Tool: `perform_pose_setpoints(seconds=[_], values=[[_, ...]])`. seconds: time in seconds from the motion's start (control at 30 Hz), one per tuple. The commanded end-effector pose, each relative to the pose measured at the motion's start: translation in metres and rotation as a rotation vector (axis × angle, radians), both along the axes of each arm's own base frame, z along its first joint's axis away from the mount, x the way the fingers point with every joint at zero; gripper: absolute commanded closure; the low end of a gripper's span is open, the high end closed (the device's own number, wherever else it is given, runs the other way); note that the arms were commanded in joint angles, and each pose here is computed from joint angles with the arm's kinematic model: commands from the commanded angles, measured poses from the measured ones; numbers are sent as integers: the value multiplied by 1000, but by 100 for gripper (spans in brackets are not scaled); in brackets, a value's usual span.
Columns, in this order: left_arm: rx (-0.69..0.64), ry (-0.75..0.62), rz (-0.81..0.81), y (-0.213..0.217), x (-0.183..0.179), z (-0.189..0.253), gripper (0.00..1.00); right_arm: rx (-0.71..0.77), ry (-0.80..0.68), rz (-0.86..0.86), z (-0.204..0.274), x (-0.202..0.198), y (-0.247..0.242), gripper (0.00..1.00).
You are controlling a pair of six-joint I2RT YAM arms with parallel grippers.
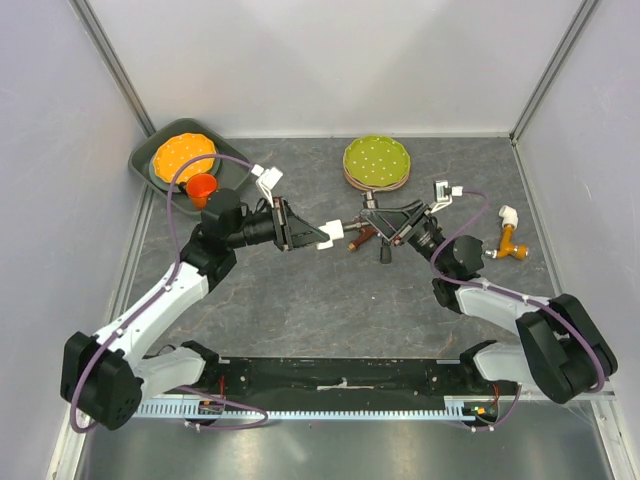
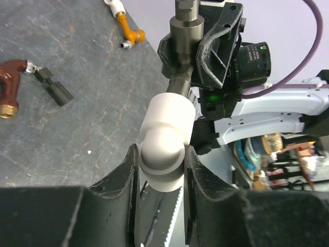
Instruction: Install the water faucets
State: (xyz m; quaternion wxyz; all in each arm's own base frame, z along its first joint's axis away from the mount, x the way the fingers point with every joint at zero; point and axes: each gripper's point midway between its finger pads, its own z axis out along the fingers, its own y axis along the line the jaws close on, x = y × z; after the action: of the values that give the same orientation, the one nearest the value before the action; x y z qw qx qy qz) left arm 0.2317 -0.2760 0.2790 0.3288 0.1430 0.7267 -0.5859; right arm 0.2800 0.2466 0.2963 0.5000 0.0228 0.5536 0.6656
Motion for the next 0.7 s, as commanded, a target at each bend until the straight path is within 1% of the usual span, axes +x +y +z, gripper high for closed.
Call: perform_pose_setpoints(seconds=[0.0, 0.03, 0.07, 0.1, 0.17, 0.2, 0.27, 0.3, 0.37, 0.4, 0.47, 0.5, 0.57, 0.63, 0.67], values=[[52, -336, 55, 1, -5, 32, 98, 138, -269, -56, 65, -31, -20, 100], [76, -354, 70, 3, -6, 30, 98, 131, -256, -60, 63, -30, -20, 100], [83, -400, 76, 2, -12, 35, 98, 128, -244, -61, 61, -29, -19, 100], [122, -463, 118, 5, -5, 34, 98, 125, -212, -61, 59, -27, -19, 100], [155, -526, 134, 6, -10, 33, 98, 120, -168, -54, 56, -24, -18, 100], [194, -587, 167, 9, -4, 33, 98, 121, -126, -48, 51, -21, -17, 100], [227, -653, 160, 5, -11, 29, 98, 137, -91, -29, 48, -22, -16, 100], [272, -725, 192, 10, -7, 29, 98, 137, -56, -19, 44, -20, -14, 100], [320, -789, 171, 3, -14, 19, 98, 146, 9, 3, 40, -17, -12, 100], [383, -866, 207, 9, -8, 18, 98, 136, 44, 5, 34, -15, -10, 100], [459, -915, 234, 11, -6, 6, 98, 140, 78, 11, 33, -15, -10, 100], [484, -977, 247, 13, -5, 8, 98, 123, 117, 7, 25, -12, -8, 100], [546, -1046, 277, 18, -3, 2, 98, 97, 161, 1, 19, -11, -7, 100], [567, -1105, 284, 17, -6, 1, 98, 81, 167, -4, 21, -11, -7, 100], [614, -1152, 303, 21, -3, 0, 98, 59, 202, -7, 14, -9, -5, 100]])
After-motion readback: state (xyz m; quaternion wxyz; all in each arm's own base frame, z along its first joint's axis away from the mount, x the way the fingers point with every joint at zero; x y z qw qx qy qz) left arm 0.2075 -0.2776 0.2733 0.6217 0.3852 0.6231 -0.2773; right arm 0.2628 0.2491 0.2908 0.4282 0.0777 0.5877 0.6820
